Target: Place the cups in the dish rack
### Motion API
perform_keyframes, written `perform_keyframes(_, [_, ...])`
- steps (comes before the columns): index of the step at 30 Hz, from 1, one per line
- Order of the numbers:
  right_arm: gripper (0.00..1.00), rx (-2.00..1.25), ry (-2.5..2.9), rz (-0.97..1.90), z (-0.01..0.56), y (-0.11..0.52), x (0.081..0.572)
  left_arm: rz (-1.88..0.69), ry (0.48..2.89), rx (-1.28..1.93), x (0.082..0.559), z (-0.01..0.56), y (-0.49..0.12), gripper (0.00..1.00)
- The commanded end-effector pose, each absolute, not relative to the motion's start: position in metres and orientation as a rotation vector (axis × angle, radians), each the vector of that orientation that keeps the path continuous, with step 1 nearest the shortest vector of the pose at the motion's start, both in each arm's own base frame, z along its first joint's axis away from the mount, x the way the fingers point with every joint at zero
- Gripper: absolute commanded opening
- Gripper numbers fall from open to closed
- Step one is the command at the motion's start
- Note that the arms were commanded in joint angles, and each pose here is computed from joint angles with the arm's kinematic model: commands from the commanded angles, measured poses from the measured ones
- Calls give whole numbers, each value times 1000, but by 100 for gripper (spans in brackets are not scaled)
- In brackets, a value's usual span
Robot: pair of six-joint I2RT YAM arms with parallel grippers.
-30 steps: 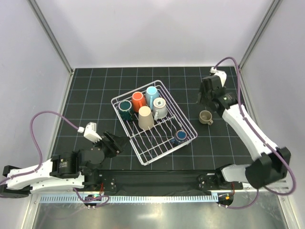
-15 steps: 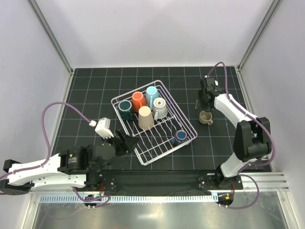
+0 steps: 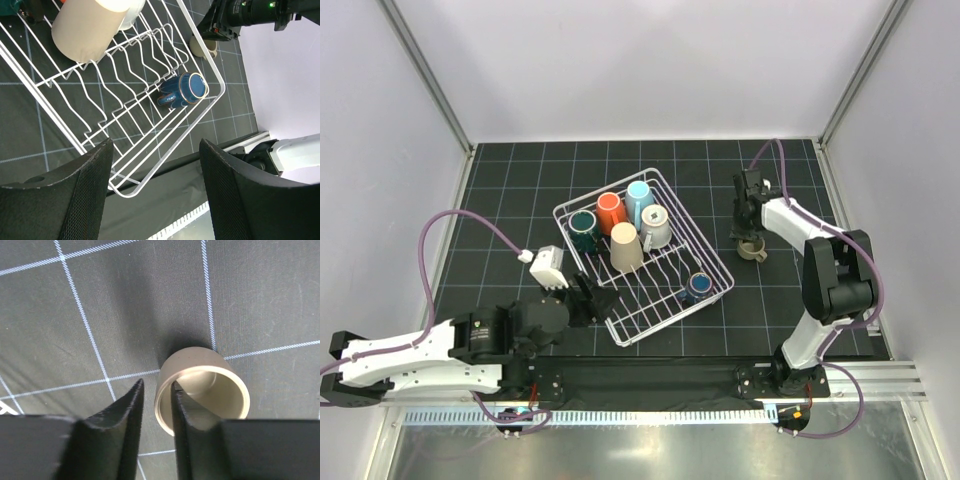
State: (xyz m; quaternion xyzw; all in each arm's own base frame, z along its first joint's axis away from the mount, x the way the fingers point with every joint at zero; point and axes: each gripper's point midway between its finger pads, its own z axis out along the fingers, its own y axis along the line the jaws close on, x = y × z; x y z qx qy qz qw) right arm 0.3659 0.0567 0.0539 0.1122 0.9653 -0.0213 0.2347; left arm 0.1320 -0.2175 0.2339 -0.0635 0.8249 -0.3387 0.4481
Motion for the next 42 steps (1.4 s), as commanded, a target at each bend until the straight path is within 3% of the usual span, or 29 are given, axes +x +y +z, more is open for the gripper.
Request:
perform_keyframes(1, [27,311,2612,-70,54,55,375,-895,2004,-164,132,254,-223,68])
perform_keyframes(5, [18,325,2581,-90,58,51,377,-903,1997,-169,133,256,-223,67])
perform_keyframes(9, [4,334,2541,-88,69,49,376,-915,1989,-132,131,259,-226,68])
perform_keyframes(13, [4,324,2470,7,102,57,372,-962,1957,-57,127,273,-235,74])
perform_keyframes(17, [4,277,2323,206,175,75,362,-1029,1906,17,122,289,-243,80])
perform_keyframes(20, [4,253,2206,519,233,106,342,-1114,1833,79,116,303,-251,82])
perform_keyframes(28, [4,159,1949,1696,353,206,236,-1233,1659,200,106,335,-259,89])
perform_keyframes(35, [4,58,1820,2042,404,207,166,-1177,1579,379,103,350,-281,92])
perform_keyframes(42, [4,65,1869,2147,401,206,131,-1060,1531,604,102,347,-313,93])
